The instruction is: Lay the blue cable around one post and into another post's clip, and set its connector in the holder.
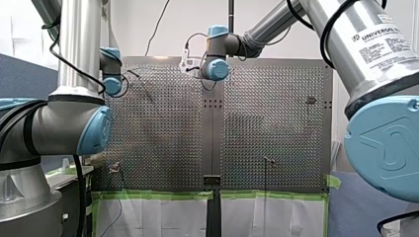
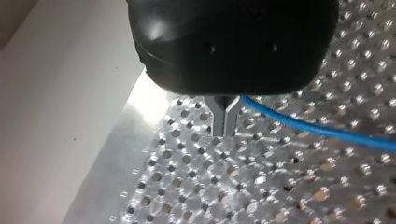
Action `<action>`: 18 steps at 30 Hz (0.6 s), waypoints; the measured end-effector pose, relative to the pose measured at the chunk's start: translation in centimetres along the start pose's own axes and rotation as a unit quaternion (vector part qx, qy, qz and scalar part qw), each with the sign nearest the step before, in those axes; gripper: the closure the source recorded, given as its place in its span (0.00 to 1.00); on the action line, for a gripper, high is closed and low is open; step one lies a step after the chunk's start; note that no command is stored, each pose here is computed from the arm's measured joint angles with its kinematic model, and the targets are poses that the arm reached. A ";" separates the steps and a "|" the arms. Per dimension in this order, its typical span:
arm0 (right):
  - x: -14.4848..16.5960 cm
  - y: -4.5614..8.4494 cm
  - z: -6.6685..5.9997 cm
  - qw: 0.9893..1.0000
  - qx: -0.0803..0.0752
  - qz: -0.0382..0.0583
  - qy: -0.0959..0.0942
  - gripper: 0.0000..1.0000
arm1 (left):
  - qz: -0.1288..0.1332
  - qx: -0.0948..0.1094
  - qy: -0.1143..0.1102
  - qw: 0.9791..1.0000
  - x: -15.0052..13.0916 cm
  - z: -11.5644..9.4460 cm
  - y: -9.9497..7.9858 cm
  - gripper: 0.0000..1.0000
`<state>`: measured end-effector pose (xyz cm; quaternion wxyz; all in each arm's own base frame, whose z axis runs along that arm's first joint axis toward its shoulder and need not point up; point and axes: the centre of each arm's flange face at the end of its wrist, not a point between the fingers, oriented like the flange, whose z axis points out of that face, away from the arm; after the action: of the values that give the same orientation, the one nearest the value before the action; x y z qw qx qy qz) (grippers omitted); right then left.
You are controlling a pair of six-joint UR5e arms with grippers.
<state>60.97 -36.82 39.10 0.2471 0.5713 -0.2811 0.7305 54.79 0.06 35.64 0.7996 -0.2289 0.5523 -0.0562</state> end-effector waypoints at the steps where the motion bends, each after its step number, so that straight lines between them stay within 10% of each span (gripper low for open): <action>1: -0.1 0.0 0.0 1.000 0.000 0.000 -0.001 1.00 | -0.004 0.002 0.001 1.000 0.2 -0.2 0.0 1.00; 18: -1.0 0.6 -0.4 1.000 -0.008 -0.003 -0.028 1.00 | -0.087 0.070 -0.007 0.994 2.2 -2.0 -2.0 1.00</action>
<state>60.50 -37.08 38.00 0.2460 0.5904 -0.2924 0.7109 54.14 -3.07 34.04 0.8093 -0.2204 0.5196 -0.1625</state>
